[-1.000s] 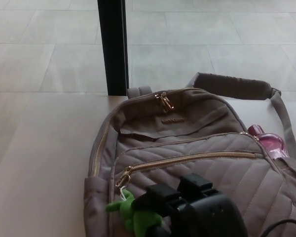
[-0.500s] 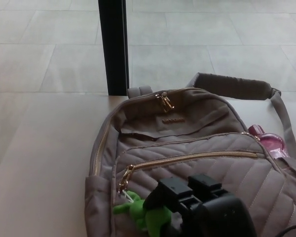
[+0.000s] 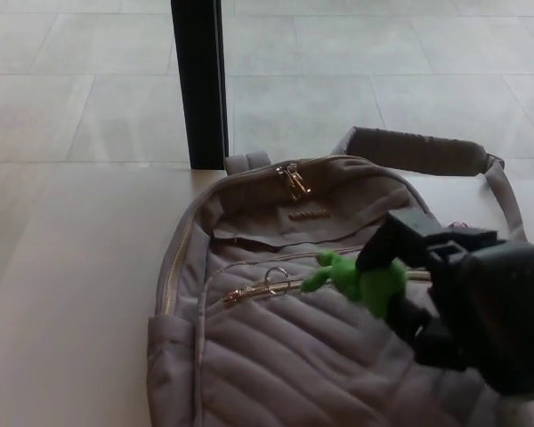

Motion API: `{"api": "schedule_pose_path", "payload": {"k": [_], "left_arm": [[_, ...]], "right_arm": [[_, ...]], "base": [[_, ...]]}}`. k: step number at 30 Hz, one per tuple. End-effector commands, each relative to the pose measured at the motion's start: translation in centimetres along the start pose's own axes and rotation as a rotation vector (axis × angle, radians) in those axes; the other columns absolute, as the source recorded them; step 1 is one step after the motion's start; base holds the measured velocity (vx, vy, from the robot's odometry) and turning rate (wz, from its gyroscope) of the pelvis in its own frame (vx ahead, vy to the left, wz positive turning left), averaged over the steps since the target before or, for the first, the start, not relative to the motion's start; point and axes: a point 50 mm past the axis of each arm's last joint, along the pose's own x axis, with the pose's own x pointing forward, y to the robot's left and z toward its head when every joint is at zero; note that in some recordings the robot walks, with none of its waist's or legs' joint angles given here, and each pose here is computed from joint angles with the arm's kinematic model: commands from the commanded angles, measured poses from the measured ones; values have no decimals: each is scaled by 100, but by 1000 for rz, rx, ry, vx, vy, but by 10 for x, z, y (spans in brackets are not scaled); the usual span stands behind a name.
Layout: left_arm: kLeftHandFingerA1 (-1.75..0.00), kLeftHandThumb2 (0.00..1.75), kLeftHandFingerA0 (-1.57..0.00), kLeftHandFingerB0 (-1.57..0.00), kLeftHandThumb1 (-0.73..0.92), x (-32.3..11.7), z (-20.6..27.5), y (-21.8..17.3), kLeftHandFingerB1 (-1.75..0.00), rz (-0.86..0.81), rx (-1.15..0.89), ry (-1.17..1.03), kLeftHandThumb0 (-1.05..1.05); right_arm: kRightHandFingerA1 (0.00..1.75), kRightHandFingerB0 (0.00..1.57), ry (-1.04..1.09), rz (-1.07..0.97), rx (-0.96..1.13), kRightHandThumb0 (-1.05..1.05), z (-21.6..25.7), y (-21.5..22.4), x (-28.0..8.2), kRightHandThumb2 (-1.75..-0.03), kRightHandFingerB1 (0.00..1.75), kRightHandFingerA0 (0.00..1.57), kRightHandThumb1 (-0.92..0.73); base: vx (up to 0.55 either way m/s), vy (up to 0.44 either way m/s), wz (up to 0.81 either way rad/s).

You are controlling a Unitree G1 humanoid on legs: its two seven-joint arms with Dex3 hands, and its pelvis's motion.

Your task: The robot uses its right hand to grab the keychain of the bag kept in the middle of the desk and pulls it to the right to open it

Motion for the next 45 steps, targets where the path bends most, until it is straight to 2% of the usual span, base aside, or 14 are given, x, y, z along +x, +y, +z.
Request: {"api": "schedule_pose_path", "payload": {"k": [1,5,6,7,8,19,20,21,22,39,42,43,44,45], "left_arm": [[-61,66,-79,-62,87,-2,-3,7,-42,6,27,2,-77],[-58,66,-78,-60,87,-3,-6,5,-43,8,10,19,-77],[-57,66,-77,-60,86,-3,-7,5,-43,7,8,19,-76],[-57,66,-77,-60,86,-3,-7,5,-43,6,4,20,-76],[-57,66,-78,-60,87,-3,-7,5,-43,6,6,20,-76],[-59,66,-73,-58,87,-5,-11,4,-42,3,-4,30,-81],[-58,66,-74,-59,86,-5,-12,4,-42,4,-16,32,-82],[-58,66,-74,-59,86,-6,-13,4,-42,5,-34,34,-82],[-59,66,-75,-59,87,-6,-14,5,-42,2,-17,32,-81],[-60,66,-74,-59,87,-8,-19,3,-42,5,-26,66,-80],[-56,66,-73,-57,88,-9,-21,4,-42,-2,-24,63,-79],[-56,66,-73,-57,88,-9,-21,3,-42,0,-27,65,-79],[-55,66,-72,-57,87,-9,-21,4,-42,-1,-39,67,-81],[-56,66,-71,-57,87,-8,-21,3,-42,-1,-43,69,-79]], "right_arm": [[175,82,8,29,-6,-26,-15,-18,9,-121,156,104,-54],[175,80,22,25,-66,-26,-30,-29,13,-118,159,101,-50],[143,101,24,24,-78,-33,-33,-31,14,-115,128,127,-44],[143,101,20,21,-86,-33,-35,-33,14,-115,128,127,-44],[175,76,19,23,-89,-22,-37,-35,15,-120,160,100,-40],[175,79,147,165,-362,-24,-118,-50,-12,-111,150,98,-48],[140,97,152,170,-362,-33,-120,-50,-13,-113,123,125,-47],[140,97,160,178,-361,-33,-124,-51,-15,-113,123,125,-47],[175,71,175,199,-387,-25,-131,-53,-19,-107,156,95,-47],[175,73,370,230,-552,-29,-193,-88,-70,-96,148,94,-64],[175,64,376,232,-472,-30,-188,-84,-73,-63,83,90,-70],[175,64,374,246,-467,-30,-187,-83,-73,-63,83,90,-70],[108,18,371,333,-473,-73,-184,-82,-74,-81,42,80,-46],[58,7,384,381,-477,-83,-182,-81,-75,-58,26,35,-57]], "base": [[0,0,0],[0,0,0],[0,0,0],[0,0,0],[0,0,0],[0,0,0],[0,0,0],[0,0,0],[0,0,0],[0,0,0],[0,0,0],[0,0,0],[0,0,0],[0,0,0]]}}
